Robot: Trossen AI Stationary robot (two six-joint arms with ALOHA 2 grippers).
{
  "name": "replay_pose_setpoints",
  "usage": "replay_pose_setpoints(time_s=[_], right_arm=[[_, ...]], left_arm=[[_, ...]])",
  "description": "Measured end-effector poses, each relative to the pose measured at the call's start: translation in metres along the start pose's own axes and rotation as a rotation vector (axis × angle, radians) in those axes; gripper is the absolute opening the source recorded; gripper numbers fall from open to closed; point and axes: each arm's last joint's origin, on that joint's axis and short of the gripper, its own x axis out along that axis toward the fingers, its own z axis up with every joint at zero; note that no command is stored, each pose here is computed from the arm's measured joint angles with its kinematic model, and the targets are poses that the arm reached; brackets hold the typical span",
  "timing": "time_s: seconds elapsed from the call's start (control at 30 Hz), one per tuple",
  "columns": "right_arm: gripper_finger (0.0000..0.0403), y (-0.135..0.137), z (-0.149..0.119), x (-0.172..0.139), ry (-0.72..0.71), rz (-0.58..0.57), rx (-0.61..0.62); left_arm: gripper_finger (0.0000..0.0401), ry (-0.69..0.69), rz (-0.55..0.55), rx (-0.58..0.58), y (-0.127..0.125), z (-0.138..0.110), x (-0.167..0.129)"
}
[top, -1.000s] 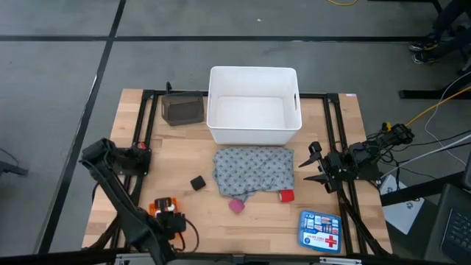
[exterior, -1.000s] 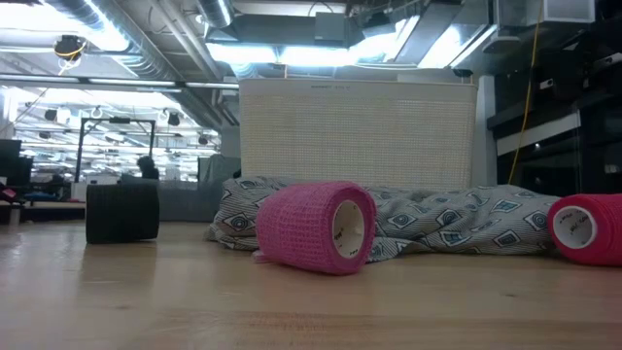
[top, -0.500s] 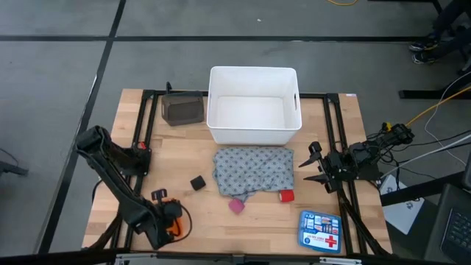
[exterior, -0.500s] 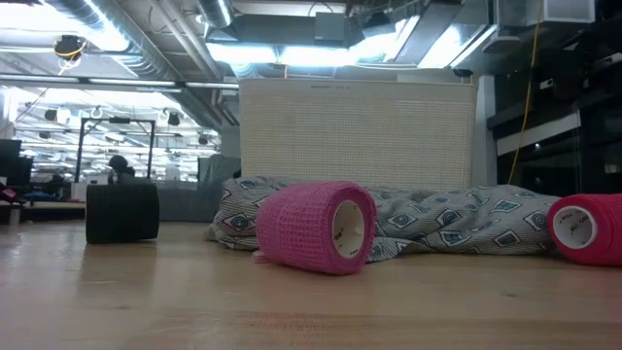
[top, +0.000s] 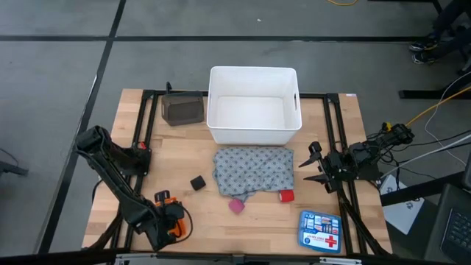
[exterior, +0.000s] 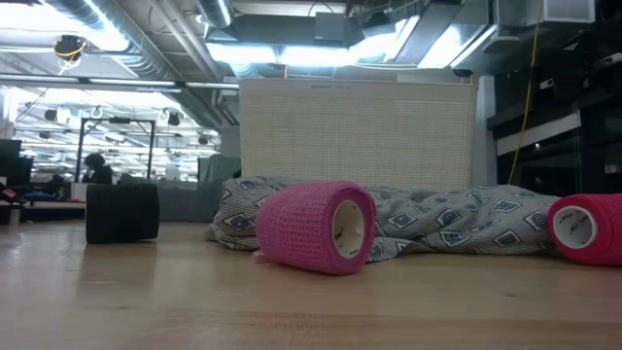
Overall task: Pick & Place Medicine items
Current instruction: Put the yellow pill bottle into the orange bin
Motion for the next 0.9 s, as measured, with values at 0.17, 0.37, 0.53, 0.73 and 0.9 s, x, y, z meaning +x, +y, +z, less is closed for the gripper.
replay_pose_setpoints(time_s=[0.17,0.37,0.53,0.73,0.9], right_arm=[[0.0224,0.000,0.000,0.000,0.000,0.000,0.000],[0.0224,0.000,0.000,0.000,0.000,0.000,0.000],[0.0224,0.000,0.000,0.000,0.000,0.000,0.000],[0.0224,0.000,0.000,0.000,0.000,0.000,0.000],[0.0224,0.000,0.000,0.000,0.000,0.000,0.000]], left_arm=[[0.0100,0.004,0.023,-0.011,0.002,-0.001,0.001],[0.0100,0.046,0.065,0.001,-0.001,-0.004,0.016],[0.0100,0.062,0.059,0.007,-0.006,-0.005,0.024],[0.0100,0.069,0.045,0.002,-0.007,-0.004,0.025],[0.0108,0.073,0.044,0.002,-0.007,-0.004,0.025]])
